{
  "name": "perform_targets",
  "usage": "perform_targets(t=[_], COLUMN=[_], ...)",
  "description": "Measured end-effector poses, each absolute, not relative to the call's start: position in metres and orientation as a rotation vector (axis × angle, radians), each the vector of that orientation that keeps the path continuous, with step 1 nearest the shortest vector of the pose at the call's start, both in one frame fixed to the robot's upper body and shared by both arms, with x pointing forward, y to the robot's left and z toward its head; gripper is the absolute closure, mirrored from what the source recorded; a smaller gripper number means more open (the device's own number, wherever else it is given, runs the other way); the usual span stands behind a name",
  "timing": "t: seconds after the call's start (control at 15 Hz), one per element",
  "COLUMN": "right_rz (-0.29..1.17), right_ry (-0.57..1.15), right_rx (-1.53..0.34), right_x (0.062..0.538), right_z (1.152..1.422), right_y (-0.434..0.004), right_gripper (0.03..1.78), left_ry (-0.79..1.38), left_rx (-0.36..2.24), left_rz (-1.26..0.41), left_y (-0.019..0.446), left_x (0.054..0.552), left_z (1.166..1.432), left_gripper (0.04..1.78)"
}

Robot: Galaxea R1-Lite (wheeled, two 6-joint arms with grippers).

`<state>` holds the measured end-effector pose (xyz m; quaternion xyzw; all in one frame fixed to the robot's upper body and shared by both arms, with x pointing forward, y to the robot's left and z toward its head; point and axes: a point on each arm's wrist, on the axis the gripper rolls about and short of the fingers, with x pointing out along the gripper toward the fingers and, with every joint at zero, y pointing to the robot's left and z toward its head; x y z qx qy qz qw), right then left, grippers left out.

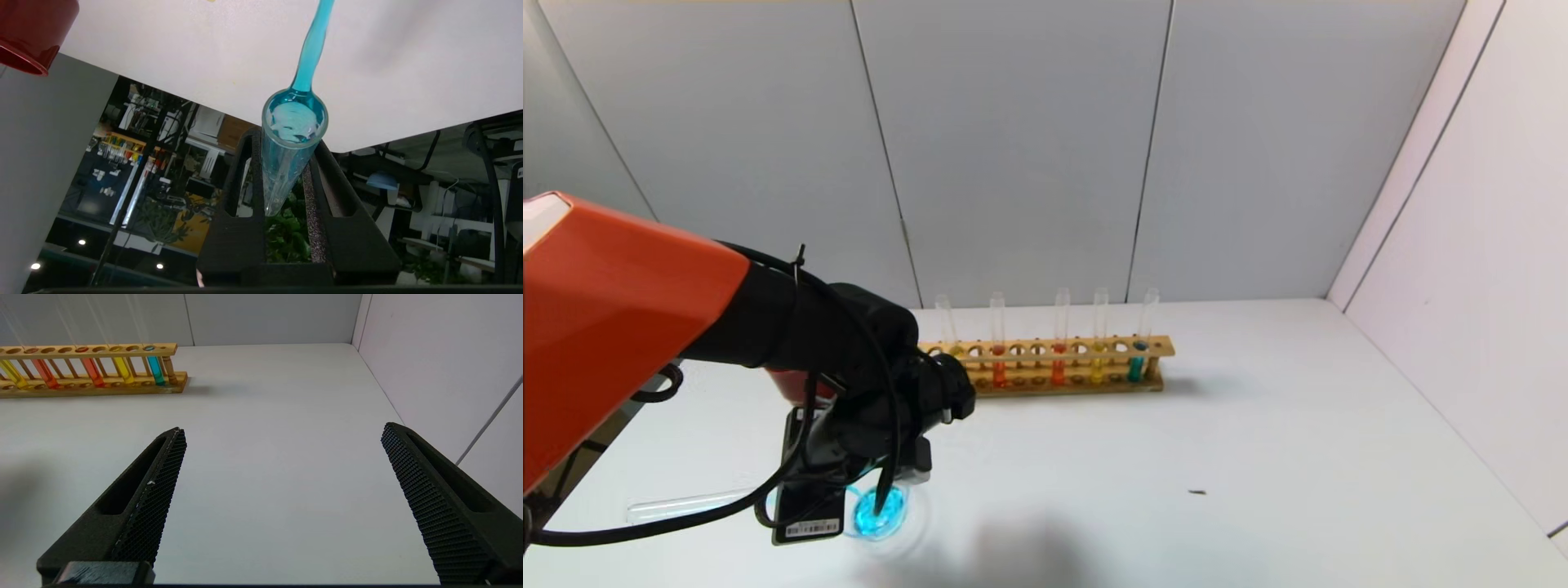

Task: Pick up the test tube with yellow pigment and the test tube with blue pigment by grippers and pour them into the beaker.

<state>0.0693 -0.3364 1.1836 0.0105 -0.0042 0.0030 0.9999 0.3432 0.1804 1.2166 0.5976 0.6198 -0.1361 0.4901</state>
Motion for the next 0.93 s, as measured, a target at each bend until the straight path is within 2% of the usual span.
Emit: perform_targets(t=[0.93], right_rz=[0.005], right_ry=[-0.008], right_rx=[0.021], right_x=[0.069], right_z=[1.184], right_y=[-0.336], right_gripper=[0.07], left_ry=[1.610], left_rx=[1.549], left_rz=[-0.349], left_y=[0.168], left_x=[0.353], left_z=[1.200], left_gripper=[1.49])
